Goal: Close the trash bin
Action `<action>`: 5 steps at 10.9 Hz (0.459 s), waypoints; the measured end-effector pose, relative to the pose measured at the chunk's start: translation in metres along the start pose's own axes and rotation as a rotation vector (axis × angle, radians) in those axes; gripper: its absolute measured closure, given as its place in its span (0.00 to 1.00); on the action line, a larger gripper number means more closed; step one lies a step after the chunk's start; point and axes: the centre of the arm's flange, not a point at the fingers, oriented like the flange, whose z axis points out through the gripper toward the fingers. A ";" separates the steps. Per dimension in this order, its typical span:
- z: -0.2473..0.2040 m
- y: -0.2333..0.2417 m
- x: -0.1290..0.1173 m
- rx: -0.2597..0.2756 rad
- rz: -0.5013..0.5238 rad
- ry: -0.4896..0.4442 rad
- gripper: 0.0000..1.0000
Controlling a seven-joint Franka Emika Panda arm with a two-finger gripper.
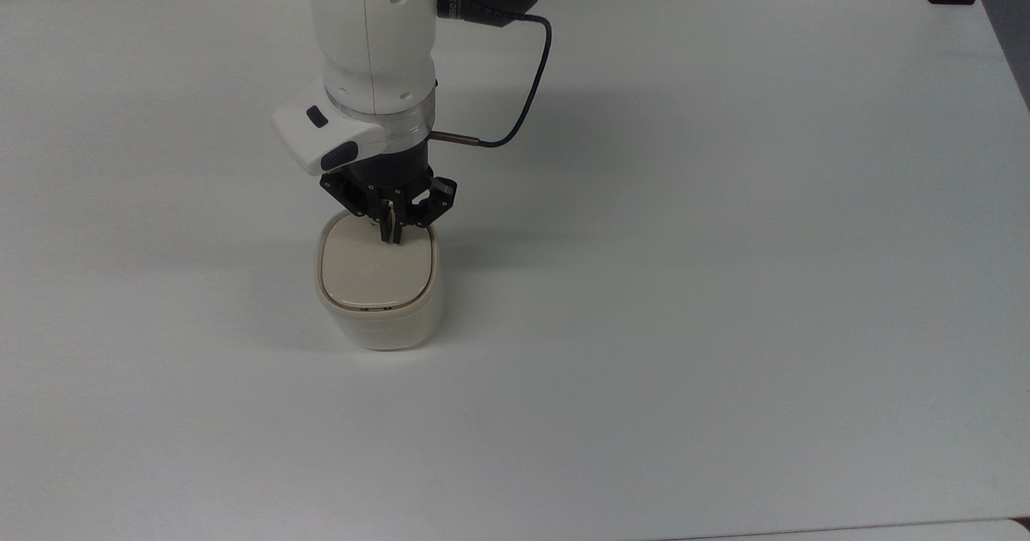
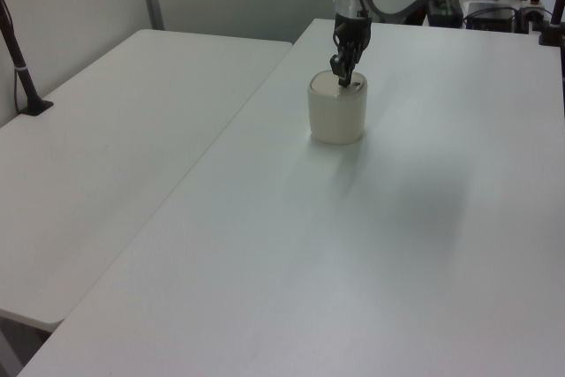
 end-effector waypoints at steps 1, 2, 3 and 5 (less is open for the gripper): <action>-0.008 0.002 -0.003 -0.002 0.002 -0.020 0.86; -0.021 0.005 -0.008 -0.003 0.005 -0.041 0.81; -0.037 0.007 -0.014 -0.004 0.007 -0.067 0.69; -0.065 0.012 -0.028 -0.004 0.010 -0.116 0.38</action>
